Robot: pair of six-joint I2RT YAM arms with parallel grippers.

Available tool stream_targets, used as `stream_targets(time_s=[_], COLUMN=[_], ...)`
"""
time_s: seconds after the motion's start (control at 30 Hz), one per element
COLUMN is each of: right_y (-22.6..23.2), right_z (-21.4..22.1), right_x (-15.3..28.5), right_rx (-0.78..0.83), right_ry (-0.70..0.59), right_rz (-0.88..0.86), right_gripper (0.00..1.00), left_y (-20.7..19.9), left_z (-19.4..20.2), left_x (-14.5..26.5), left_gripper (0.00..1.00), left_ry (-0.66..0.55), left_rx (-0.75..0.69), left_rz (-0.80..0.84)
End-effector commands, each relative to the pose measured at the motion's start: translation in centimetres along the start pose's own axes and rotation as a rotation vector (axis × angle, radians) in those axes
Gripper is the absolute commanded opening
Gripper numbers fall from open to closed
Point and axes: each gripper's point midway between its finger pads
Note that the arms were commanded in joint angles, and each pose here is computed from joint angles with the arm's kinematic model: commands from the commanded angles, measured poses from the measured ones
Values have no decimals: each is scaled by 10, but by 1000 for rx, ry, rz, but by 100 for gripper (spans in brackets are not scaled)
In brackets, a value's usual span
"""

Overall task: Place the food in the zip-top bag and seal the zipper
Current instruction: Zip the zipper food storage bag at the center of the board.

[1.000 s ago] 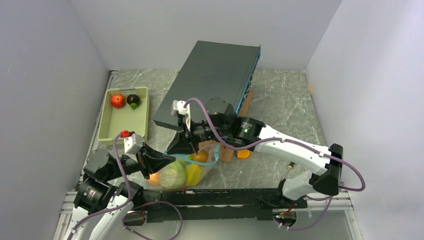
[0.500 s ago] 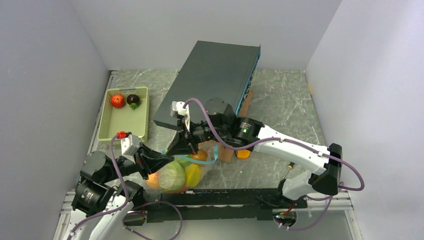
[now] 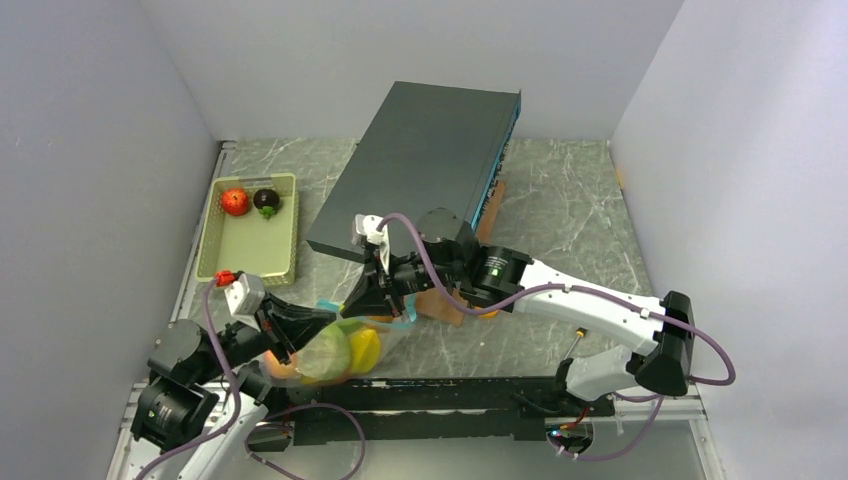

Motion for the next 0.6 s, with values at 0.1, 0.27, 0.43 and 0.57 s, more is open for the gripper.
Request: stream_targets(time_s=[0.1, 0.27, 0.43, 0.57], right_y=[1, -4, -8, -8], right_z=[7, 19, 31, 37], right_x=[30, 39, 49, 54], right_rx=[26, 24, 32, 30], right_ry=[-5, -1, -8, -9], right_rz=[24, 51, 84, 91], right_gripper=[0, 0, 0, 0], left_y=[3, 6, 39, 53], left_z=[-48, -55, -66, -67], left_x=[23, 34, 71, 93], left_gripper=[0, 0, 0, 0], left_ry=[-161, -185, -194, -156], left_rx=[-54, -66, 9, 24], left_rz=[-137, -196, -507, -651])
Point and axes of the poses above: each gripper's point midway between its finger pads, its own x axis back along the fingers, its own y axis along the line the jaws close on, z = x × y, and after that the axes turned 9 degrees about -x, right-handed
